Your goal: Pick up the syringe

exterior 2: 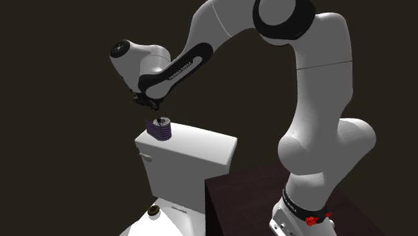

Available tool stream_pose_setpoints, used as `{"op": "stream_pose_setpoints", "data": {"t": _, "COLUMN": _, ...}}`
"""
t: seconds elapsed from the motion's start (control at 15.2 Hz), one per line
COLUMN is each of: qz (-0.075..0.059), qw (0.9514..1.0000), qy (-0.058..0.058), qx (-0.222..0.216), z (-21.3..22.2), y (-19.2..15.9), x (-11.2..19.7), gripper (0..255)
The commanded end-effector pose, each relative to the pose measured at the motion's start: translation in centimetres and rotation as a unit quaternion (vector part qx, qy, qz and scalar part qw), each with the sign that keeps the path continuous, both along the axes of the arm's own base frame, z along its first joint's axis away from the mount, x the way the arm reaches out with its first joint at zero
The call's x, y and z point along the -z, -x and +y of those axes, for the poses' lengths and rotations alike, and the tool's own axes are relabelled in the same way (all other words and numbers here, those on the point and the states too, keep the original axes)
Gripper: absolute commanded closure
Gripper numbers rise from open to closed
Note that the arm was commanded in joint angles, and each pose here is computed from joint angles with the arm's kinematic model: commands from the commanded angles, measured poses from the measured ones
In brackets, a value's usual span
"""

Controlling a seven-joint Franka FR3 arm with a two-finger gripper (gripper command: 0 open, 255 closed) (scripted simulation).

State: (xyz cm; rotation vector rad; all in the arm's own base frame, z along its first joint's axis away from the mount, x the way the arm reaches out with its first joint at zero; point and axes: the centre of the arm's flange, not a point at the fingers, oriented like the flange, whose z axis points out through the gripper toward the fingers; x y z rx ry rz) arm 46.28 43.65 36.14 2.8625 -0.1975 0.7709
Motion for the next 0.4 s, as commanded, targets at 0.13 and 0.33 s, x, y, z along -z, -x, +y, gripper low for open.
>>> {"op": "stream_pose_setpoints", "data": {"t": 0.13, "qz": 0.0, "qw": 1.0, "qy": 0.0, "qx": 0.0, "z": -0.1, "y": -0.1, "x": -2.1, "gripper": 255}}
{"op": "stream_pose_setpoints", "data": {"t": 0.33, "qz": 0.0, "qw": 1.0, "qy": 0.0, "qx": 0.0, "z": -0.1, "y": -0.1, "x": -2.8, "gripper": 255}}
